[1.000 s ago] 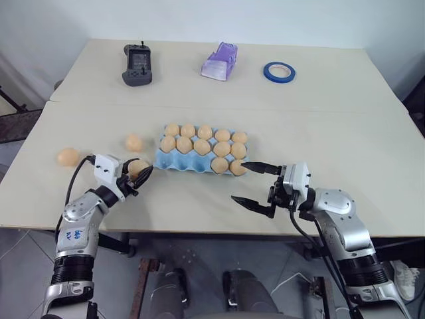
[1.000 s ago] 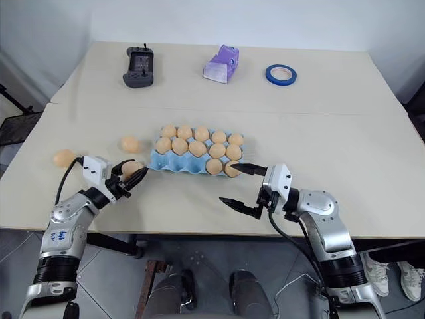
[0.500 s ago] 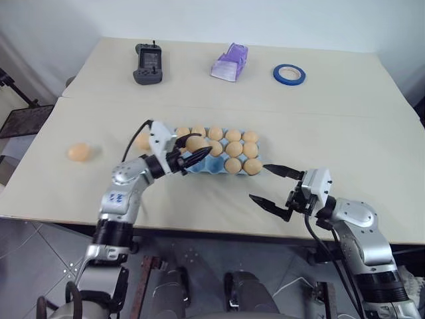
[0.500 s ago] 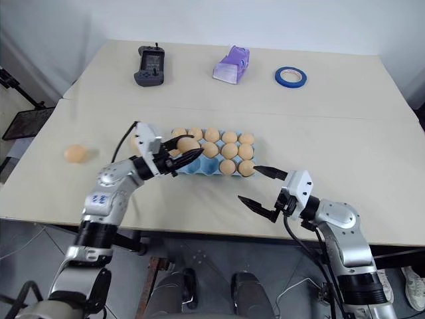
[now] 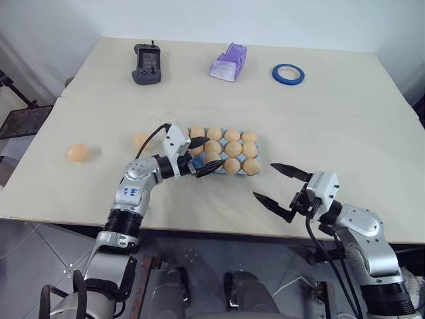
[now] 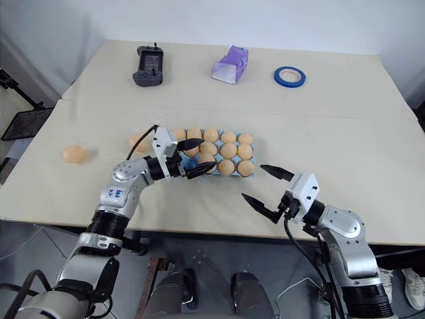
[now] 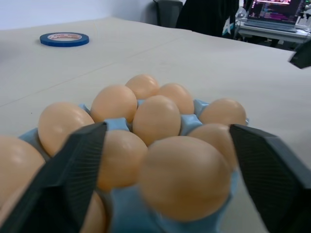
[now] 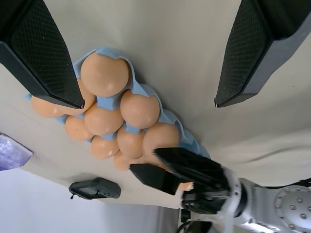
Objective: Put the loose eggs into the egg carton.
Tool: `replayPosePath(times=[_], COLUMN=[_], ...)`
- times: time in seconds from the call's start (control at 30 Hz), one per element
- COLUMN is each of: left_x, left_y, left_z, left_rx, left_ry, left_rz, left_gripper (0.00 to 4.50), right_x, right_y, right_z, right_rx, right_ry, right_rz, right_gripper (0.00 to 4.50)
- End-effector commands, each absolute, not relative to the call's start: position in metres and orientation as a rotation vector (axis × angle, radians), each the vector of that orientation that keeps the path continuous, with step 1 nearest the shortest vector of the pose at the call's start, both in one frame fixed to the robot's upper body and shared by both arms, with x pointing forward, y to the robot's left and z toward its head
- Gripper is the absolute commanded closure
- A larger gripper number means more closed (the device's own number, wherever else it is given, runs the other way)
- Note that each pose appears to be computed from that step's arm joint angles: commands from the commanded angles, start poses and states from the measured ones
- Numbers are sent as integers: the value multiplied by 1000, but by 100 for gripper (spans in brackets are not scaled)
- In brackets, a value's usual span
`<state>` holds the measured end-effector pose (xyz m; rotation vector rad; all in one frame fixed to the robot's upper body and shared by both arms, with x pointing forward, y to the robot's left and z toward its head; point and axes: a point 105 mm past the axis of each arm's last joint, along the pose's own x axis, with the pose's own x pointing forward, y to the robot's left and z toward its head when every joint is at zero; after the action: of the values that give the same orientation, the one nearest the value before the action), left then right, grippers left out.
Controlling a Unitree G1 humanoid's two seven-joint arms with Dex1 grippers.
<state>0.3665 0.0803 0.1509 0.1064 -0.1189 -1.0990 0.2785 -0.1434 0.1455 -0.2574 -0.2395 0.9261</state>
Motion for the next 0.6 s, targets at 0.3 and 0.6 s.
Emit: replayPosePath(times=[0.3, 0.6], left_x=[325, 284], left_y=[193, 278], left_z=[175, 149], left_rx=[170, 172], left_ry=[-212, -184], left_rz=[-795, -314], left_gripper=[1, 1], right_x=[293, 300], right_y=[-129, -108], right_z=[152, 149], right_rx=[-250, -236], right_ry=[-284, -332], right_rz=[1019, 1124], right_gripper=[0, 0])
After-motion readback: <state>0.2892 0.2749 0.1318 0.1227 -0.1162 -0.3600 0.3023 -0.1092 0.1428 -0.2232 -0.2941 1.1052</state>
